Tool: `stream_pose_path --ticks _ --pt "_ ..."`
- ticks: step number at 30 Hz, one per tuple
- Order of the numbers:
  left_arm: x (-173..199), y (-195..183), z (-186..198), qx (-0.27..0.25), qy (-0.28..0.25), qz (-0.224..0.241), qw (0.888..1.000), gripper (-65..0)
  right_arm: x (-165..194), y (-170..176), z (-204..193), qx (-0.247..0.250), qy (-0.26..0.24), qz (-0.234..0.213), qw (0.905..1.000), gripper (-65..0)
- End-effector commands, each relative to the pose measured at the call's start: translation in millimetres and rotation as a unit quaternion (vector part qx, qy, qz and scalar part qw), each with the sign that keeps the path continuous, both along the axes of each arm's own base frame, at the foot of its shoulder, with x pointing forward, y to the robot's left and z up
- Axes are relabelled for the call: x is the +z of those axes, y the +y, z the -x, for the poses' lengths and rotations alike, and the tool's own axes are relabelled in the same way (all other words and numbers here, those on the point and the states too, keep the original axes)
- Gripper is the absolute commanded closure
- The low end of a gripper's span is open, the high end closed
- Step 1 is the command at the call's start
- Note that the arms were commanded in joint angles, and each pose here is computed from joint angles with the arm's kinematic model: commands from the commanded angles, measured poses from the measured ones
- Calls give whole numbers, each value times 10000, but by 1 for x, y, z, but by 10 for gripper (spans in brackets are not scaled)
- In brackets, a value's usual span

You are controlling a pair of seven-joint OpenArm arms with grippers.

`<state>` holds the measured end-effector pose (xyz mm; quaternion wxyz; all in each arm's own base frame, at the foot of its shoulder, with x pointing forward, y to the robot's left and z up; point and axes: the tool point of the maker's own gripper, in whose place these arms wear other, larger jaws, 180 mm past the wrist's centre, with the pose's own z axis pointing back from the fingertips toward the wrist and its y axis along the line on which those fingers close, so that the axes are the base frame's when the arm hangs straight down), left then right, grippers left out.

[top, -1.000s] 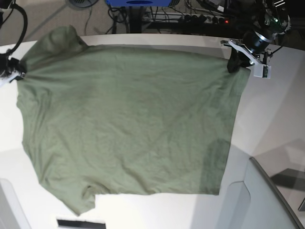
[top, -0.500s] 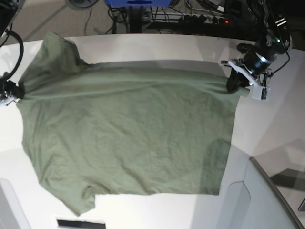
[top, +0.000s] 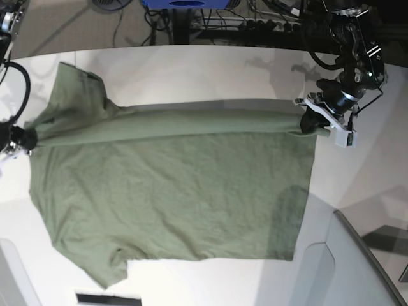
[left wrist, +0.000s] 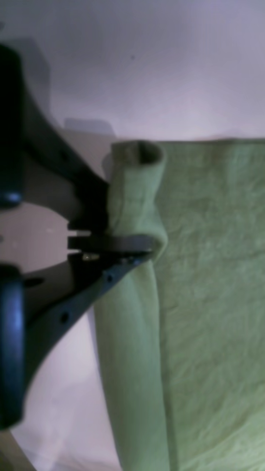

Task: Layout the t-shirt on the table in an organized manner, then fold the t-shirt properly
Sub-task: 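Fold the lifted edge over onto the shirt and open both grippers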

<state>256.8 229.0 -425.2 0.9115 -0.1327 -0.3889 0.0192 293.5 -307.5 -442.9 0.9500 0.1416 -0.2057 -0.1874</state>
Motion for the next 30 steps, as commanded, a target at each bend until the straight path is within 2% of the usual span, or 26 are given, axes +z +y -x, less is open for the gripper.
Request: stream_pose_path --ticks 1,6,17,19,21,27,28,30 --pt "12 3 -11 9 -256 16 9997 0 12 -16 -10 -80 -215 127 9997 -2" --pt "6 4 -21 83 -225 144 9996 0 5 -23 -10 -276 -303 143 9991 -2" --pt "5 3 -34 131 -258 250 9993 0 15 -21 -25 -293 -493 124 9983 -11" --pt "6 4 -35 135 -274 239 9992 0 18 -21 -29 -296 -541 119 9980 -51" --pt "5 5 -35 149 -270 245 9992 0 21 -22 -33 -293 -592 132 9977 -138" --pt "10 12 -43 242 -476 240 9983 -314 28 -24 -41 -337 -712 122 9968 -437" --pt "11 13 -44 269 -504 247 9981 -355 29 -24 -41 -341 -723 118 9967 -458" --pt "17 16 -49 296 -625 227 9973 -428 30 -25 -42 -370 -796 123 9961 -452"
